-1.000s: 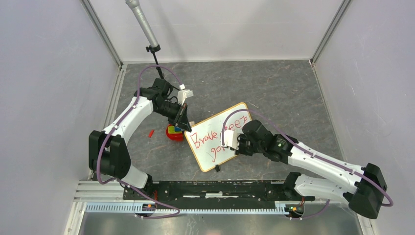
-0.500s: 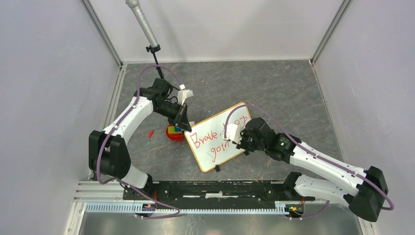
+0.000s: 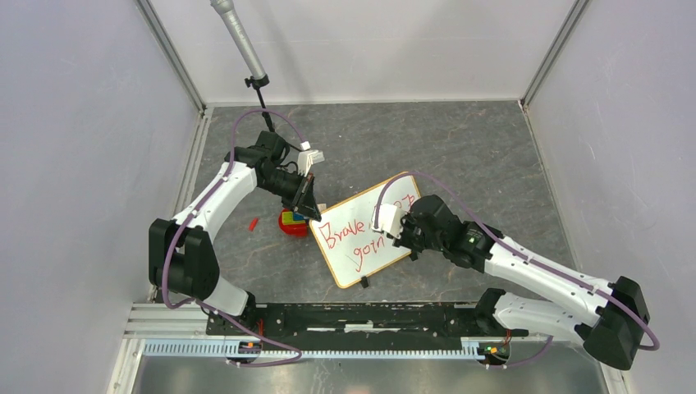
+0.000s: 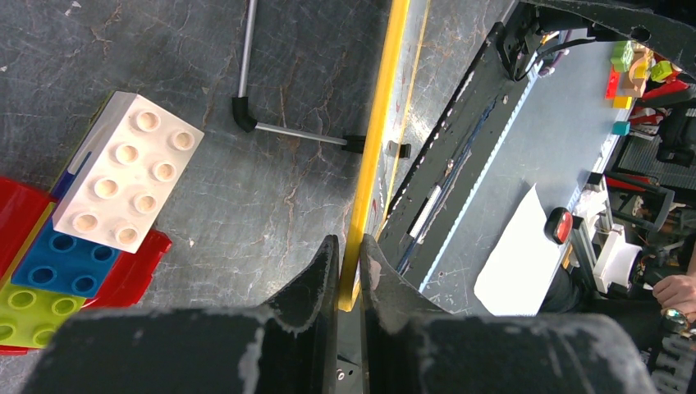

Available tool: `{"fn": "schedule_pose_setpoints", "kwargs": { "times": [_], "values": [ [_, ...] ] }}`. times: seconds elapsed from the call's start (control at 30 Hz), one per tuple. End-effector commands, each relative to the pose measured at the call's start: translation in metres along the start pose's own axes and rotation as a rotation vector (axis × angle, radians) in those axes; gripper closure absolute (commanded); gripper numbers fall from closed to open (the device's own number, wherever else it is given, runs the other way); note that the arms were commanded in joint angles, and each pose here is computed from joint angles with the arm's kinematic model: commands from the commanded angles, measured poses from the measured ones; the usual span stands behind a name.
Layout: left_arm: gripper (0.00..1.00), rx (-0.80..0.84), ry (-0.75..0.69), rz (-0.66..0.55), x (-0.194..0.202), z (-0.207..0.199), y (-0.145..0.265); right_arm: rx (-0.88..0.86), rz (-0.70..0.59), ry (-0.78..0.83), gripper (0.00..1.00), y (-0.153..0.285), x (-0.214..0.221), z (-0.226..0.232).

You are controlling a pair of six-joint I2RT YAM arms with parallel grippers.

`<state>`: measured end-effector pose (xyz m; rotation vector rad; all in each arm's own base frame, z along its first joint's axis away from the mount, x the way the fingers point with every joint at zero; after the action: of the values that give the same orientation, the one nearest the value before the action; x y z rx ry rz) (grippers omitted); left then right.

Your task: Write a sentence on the whiteboard

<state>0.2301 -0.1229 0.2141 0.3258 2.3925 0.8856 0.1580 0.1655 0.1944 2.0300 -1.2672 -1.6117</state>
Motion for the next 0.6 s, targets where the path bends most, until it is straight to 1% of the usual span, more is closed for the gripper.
{"fn": "schedule_pose_setpoints", "kwargs": {
  "times": [0.0, 0.1, 0.2, 0.3, 0.43, 0.57],
  "values": [
    [0.98, -0.057, -0.043, -0.011, -0.003, 0.007, -0.001, -0.012, -0.074, 0.001, 1.00, -0.002, -0.017, -0.005],
    [0.98, -0.056, -0.043, -0.010, -0.002, 0.007, -0.001, -0.059, -0.051, 0.019, 1.00, -0.006, -0.011, 0.001],
    [0.98, -0.058, -0.044, -0.009, -0.002, 0.008, -0.001, -0.103, 0.000, 0.040, 1.00, -0.009, -0.001, 0.007],
    [0.98, -0.058, -0.047, -0.010, -0.002, 0.007, -0.001, -0.118, 0.039, 0.056, 1.00, -0.009, 0.006, 0.010],
    [0.98, -0.058, -0.047, -0.010, -0.002, 0.007, -0.001, -0.104, 0.054, 0.073, 1.00, -0.005, 0.007, 0.008],
    [0.98, -0.058, -0.044, -0.008, -0.002, 0.008, -0.001, -0.053, 0.068, 0.085, 1.00, -0.001, 0.005, 0.001]
  ]
}}
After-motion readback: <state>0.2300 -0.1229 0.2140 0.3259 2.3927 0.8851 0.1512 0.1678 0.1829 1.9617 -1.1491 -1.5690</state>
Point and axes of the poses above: each gripper's point midway between its finger pads, its own y axis back along the fingers, its own z axis along the line the jaws close on, x = y × z, the point moved 9 cm from there along y, back along the fingers, and after that the axes turned 1 degree about y, right-handed, at the moved point
